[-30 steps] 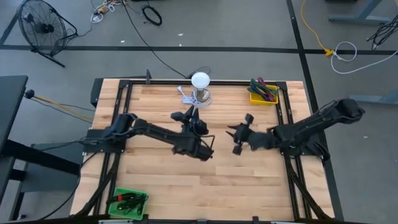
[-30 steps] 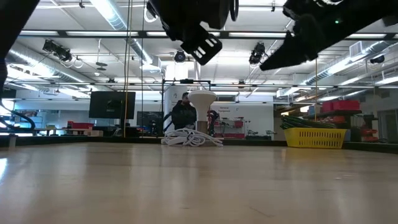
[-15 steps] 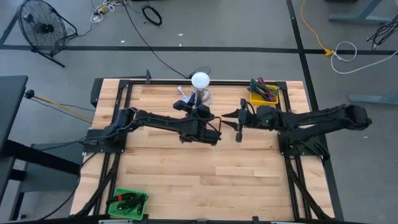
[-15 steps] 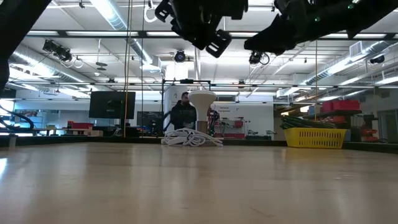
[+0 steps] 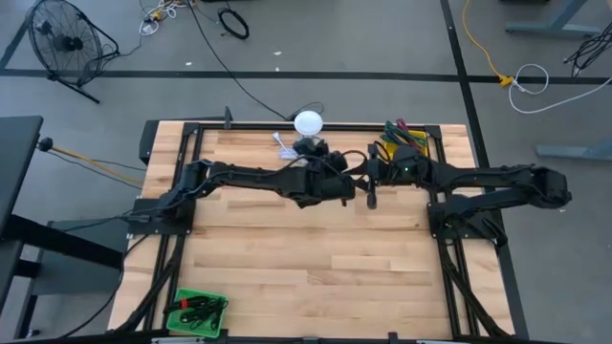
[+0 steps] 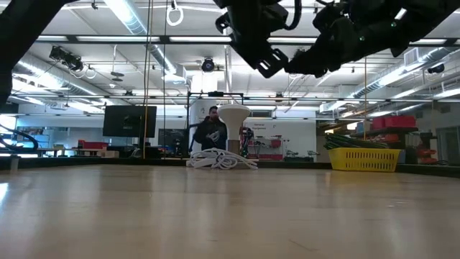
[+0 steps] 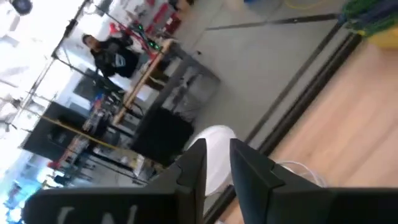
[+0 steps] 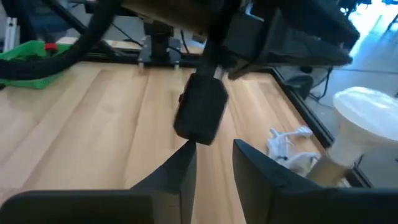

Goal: Pick & Place USB Port
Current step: Return to Home Position

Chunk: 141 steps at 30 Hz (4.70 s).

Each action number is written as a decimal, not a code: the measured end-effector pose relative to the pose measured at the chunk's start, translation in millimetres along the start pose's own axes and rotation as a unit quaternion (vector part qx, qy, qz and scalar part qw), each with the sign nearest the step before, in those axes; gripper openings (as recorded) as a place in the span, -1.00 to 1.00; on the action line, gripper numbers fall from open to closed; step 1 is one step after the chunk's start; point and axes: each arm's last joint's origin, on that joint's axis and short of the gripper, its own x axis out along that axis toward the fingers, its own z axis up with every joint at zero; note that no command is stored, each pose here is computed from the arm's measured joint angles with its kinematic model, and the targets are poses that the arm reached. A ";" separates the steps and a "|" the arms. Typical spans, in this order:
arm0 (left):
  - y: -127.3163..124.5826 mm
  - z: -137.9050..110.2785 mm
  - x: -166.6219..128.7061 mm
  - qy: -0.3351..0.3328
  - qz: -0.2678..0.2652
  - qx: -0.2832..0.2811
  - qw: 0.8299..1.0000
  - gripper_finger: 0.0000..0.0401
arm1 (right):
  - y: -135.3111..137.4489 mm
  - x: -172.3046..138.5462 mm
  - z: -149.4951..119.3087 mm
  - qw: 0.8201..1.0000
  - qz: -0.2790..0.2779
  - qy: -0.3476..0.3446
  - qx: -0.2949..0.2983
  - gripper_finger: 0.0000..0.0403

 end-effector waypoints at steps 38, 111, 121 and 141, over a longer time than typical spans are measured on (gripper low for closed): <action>102.5 29.7 35.8 -0.063 -0.427 -0.048 0.901 -0.79 | -19.0 -45.5 5.2 0.999 0.030 -0.001 0.026 -0.48; 189.0 -341.0 -42.4 -0.166 -0.366 -0.358 0.843 -0.79 | 32.1 -74.7 -96.6 0.977 -0.076 -0.108 0.167 -0.48; 190.4 -339.8 -42.4 -0.177 -0.356 -0.353 0.847 -0.79 | 45.2 -81.2 -83.9 0.971 -0.105 -0.166 0.139 -0.48; 211.5 -328.8 -50.0 -0.213 -0.328 -0.347 0.852 -0.79 | 47.3 -117.7 -75.6 0.949 -0.176 -0.246 0.090 -0.48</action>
